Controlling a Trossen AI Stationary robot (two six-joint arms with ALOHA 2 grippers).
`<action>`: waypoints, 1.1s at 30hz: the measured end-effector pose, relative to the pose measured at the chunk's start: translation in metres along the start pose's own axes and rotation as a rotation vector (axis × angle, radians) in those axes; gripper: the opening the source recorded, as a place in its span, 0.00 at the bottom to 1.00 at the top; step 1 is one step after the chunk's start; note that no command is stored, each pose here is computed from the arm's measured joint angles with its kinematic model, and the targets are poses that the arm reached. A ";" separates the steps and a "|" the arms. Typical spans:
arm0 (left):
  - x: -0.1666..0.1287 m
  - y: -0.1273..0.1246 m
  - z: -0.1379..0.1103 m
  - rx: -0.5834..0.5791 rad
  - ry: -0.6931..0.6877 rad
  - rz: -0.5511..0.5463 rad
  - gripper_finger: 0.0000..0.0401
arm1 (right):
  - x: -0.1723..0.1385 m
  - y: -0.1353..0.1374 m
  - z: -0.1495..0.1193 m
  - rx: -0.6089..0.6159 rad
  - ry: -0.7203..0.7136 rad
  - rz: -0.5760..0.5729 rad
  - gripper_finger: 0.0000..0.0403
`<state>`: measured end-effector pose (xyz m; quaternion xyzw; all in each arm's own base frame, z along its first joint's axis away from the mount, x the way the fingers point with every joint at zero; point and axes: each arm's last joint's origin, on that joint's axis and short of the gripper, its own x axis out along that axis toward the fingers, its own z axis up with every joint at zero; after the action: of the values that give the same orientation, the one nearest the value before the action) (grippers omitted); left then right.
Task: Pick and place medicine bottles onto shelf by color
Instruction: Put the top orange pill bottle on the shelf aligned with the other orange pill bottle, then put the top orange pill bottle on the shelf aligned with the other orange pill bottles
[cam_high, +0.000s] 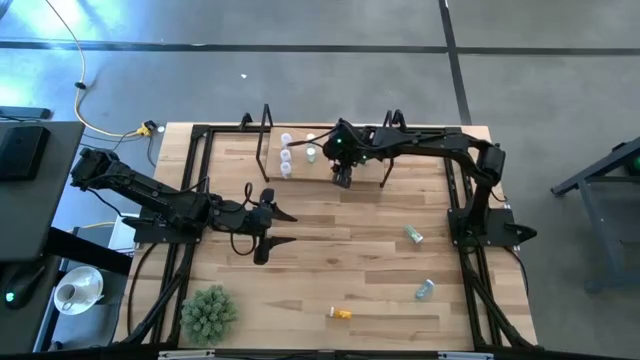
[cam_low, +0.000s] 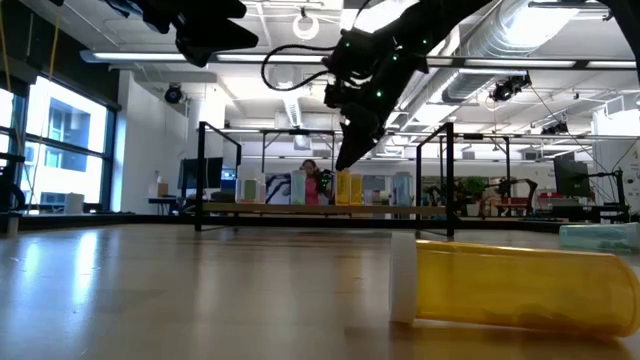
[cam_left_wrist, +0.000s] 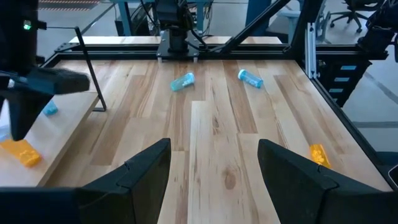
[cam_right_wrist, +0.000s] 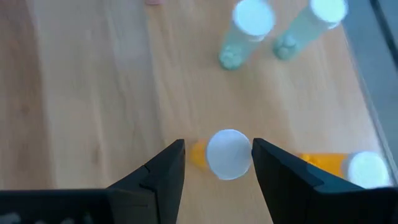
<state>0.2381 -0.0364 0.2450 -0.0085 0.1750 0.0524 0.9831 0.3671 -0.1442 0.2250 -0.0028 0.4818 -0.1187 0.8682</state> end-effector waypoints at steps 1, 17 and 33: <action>0.000 0.000 0.000 0.000 0.000 0.000 0.58 | 0.002 0.000 0.000 0.000 0.001 -0.002 0.44; 0.000 0.000 0.000 0.000 0.001 0.000 0.58 | 0.002 0.010 -0.001 0.031 0.024 0.039 0.44; 0.000 0.000 0.000 0.000 0.002 0.000 0.58 | -0.006 0.102 -0.004 -0.402 0.093 0.174 0.44</action>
<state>0.2380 -0.0365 0.2448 -0.0084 0.1759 0.0523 0.9830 0.3816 -0.0432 0.2154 -0.1287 0.5339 0.0551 0.8339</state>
